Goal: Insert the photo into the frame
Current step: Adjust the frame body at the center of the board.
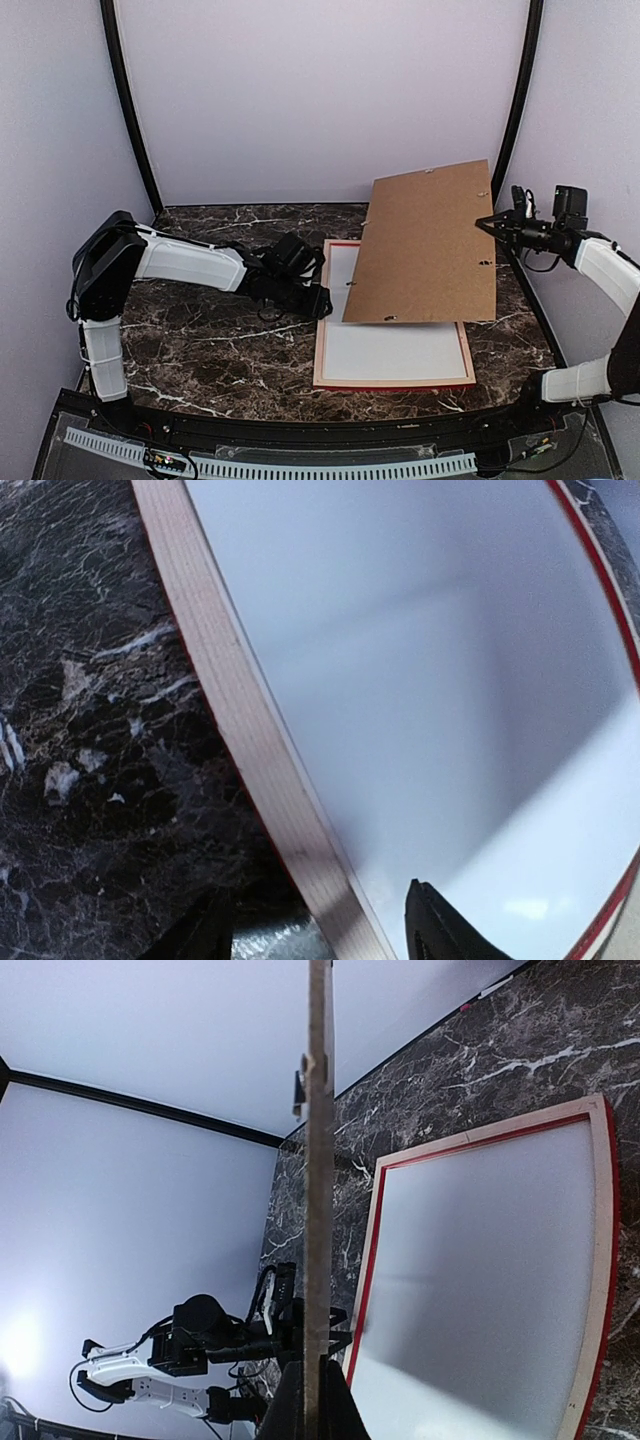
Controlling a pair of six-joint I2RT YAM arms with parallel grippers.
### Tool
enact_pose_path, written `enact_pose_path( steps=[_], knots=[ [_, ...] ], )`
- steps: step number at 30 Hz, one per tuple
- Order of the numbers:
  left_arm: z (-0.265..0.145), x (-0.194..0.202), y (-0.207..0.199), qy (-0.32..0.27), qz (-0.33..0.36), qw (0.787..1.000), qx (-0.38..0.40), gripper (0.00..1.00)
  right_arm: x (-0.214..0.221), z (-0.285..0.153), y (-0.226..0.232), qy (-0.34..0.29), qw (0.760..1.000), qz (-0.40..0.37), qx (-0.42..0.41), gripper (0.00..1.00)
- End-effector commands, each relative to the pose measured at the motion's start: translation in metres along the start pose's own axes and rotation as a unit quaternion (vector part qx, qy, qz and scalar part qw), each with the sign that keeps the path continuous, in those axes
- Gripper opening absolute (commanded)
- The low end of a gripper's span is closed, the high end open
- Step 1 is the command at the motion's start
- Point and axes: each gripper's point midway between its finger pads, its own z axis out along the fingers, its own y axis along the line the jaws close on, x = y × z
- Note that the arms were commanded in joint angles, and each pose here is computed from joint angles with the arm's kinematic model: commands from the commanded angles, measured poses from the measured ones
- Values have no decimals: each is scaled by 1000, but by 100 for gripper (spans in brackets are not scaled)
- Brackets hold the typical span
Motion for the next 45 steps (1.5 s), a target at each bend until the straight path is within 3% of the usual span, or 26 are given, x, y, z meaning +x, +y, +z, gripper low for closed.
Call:
enact_pose_path(
  steps=[1,19,28,37,45],
  knots=[
    [5,-1,14,1,14,998,-56,58,-1,-5,19,-3,999,-37,-32,0],
    [22,1,22,-7,0,997,-77,40,2,-4,15,-1,999,-35,-30,0],
    [22,10,35,-15,-42,994,-99,32,2,-3,12,-1,999,-32,-28,0],
    [9,20,51,-35,-72,990,-120,20,3,-2,8,1,999,-30,-25,0],
    [-6,25,64,-50,-99,985,-132,16,7,1,10,7,999,-31,-27,0]
  ],
)
